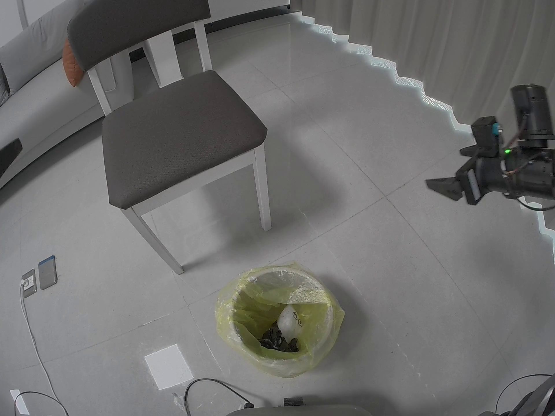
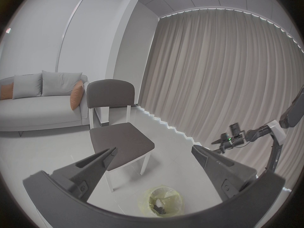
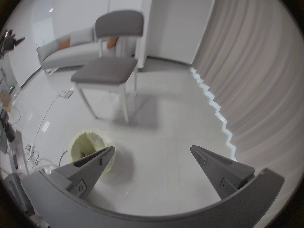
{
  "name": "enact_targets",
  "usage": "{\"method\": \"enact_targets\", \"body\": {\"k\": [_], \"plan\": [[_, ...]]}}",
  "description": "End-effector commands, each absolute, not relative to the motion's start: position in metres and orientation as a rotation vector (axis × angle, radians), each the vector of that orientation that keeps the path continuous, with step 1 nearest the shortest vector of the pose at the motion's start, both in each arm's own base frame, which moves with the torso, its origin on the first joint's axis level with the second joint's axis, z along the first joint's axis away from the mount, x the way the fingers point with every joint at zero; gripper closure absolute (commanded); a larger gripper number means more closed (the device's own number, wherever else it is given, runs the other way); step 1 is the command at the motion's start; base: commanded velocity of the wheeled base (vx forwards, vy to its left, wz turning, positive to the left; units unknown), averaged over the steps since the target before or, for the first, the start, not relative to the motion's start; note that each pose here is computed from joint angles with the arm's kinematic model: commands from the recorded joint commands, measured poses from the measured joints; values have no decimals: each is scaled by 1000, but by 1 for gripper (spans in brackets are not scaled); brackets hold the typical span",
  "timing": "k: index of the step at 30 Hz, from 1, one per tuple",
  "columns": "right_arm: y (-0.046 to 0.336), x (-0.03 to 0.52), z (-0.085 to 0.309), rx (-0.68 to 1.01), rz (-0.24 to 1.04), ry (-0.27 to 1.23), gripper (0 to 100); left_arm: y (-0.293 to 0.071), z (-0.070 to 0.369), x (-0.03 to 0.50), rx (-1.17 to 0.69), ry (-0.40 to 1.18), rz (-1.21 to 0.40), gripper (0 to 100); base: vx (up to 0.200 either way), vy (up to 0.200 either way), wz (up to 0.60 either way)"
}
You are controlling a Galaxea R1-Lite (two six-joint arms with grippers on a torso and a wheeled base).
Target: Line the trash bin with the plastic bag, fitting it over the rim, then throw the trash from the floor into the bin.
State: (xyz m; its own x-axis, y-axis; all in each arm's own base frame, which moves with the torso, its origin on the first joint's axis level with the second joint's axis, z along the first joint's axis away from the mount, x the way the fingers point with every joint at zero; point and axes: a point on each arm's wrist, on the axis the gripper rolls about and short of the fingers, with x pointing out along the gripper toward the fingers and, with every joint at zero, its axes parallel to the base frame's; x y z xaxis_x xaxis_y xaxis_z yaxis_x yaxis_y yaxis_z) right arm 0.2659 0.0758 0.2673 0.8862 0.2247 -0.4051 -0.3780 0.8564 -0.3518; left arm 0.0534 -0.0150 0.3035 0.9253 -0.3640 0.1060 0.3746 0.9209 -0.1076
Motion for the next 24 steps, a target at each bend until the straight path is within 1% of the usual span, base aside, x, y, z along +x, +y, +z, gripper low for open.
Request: {"method": "enact_targets", "body": {"k": [1,4,5,7,9,10,11,13,14,16,17,19,22,24], "plan": [[12,76,306,-220,44,-97,0,-6,309,7,-124,-135,-395,0,0,0,0],[1,20,290,-202,32,-125,0,-1,295,-18,-128,-173,-376,0,0,0,0],[-1,13,287,-201,32,-127,0,0,293,-21,-128,-177,-375,0,0,0,0],[-9,-26,263,-197,28,-140,0,4,281,-43,-131,-194,-370,0,0,0,0],[-13,-50,243,-192,12,-155,0,7,271,-57,-131,-194,-365,0,0,0,0],[-13,-50,243,-192,12,-155,0,7,271,-57,-131,-194,-365,0,0,0,0],[-15,-69,222,-169,-14,-160,0,8,258,-68,-129,-181,-355,0,0,0,0],[-15,-85,205,-128,-42,-161,0,8,248,-75,-126,-179,-332,0,0,0,0],[-15,-87,201,-106,-55,-142,0,8,245,-77,-125,-183,-323,0,0,0,0],[-18,-93,203,12,-165,-138,0,6,232,-81,-120,-192,-309,0,0,0,0],[-19,-94,204,42,-195,-145,0,6,228,-83,-119,-197,-305,0,0,0,0],[-19,-92,201,71,-213,-132,0,4,218,-87,-117,-207,-286,0,0,0,0],[-18,-90,198,73,-238,-121,0,2,204,-88,-113,-208,-258,0,0,0,0],[-11,-91,197,53,-289,-115,0,0,198,-87,-111,-205,-240,0,0,0,0]]}}
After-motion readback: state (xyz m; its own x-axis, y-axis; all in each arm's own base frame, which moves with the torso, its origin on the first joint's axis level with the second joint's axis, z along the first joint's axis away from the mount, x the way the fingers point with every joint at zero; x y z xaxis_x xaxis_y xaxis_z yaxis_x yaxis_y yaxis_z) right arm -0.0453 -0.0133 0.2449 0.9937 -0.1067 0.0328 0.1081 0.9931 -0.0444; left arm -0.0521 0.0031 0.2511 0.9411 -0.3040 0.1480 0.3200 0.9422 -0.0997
